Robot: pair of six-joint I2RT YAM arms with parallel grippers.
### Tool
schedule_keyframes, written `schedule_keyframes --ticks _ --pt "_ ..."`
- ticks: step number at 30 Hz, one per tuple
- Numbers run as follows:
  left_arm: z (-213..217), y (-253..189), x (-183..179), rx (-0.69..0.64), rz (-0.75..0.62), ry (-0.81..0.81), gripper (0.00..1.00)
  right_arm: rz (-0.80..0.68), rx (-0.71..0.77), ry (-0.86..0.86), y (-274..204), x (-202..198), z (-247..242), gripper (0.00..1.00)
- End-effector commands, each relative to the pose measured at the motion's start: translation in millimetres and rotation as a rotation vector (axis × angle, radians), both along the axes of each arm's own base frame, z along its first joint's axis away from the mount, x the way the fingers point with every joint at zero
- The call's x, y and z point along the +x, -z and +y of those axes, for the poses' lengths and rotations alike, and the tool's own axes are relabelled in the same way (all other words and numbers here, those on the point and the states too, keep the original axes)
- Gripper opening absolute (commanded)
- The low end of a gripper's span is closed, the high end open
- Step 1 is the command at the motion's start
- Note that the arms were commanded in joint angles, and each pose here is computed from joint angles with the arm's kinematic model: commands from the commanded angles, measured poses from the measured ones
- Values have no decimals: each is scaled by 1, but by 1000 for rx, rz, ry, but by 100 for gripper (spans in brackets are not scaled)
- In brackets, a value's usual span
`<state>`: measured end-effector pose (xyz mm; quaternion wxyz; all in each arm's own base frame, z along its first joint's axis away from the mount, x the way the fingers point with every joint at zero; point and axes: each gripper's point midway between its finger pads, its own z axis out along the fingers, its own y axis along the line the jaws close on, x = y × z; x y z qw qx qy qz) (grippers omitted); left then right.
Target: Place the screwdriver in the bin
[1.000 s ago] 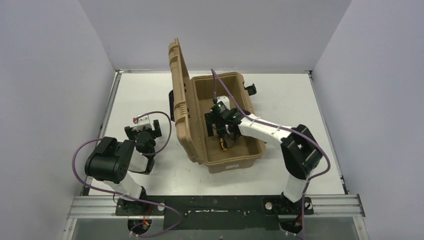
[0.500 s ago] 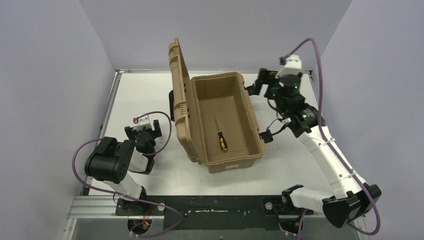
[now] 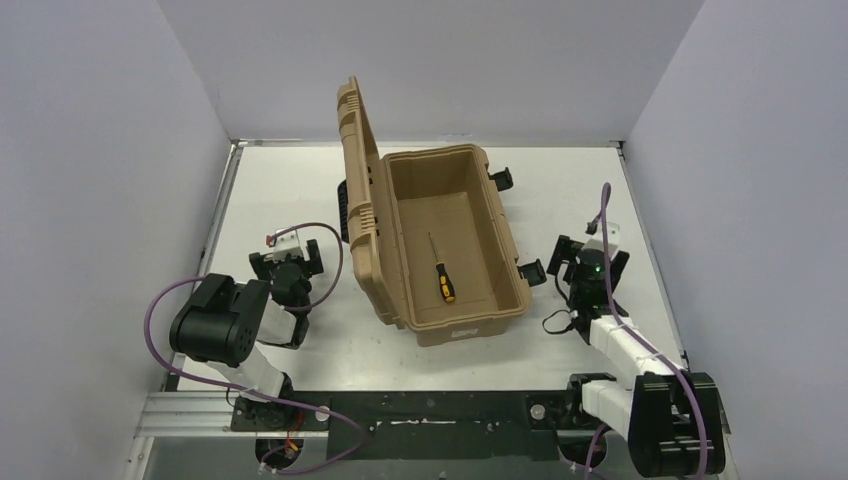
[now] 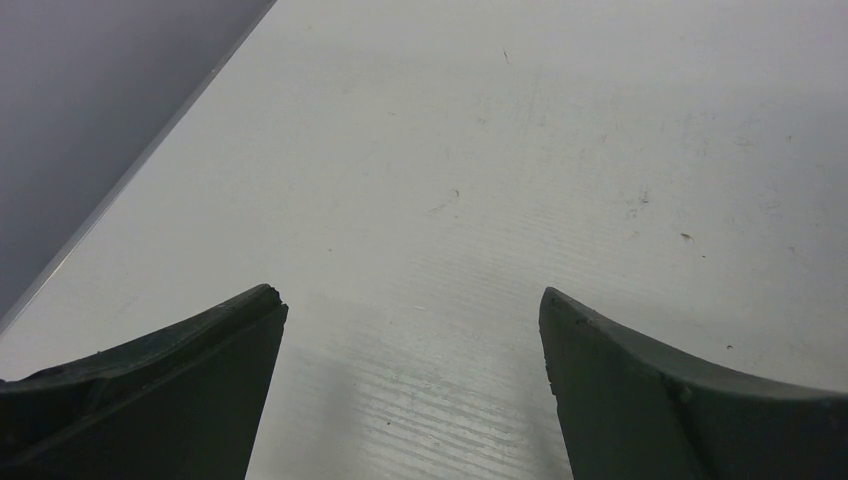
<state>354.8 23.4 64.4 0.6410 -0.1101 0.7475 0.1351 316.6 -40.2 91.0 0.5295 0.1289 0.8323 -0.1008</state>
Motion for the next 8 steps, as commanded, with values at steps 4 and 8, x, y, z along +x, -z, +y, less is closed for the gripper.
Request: schedule_keyframes --ticks 4,8 --pt "-1 -16 10 -25 -63 1 97 -250 9 42 -27 21 -12 100" --pt "-7 -15 12 -21 -55 48 97 -260 18 37 -28 23 -11 100"
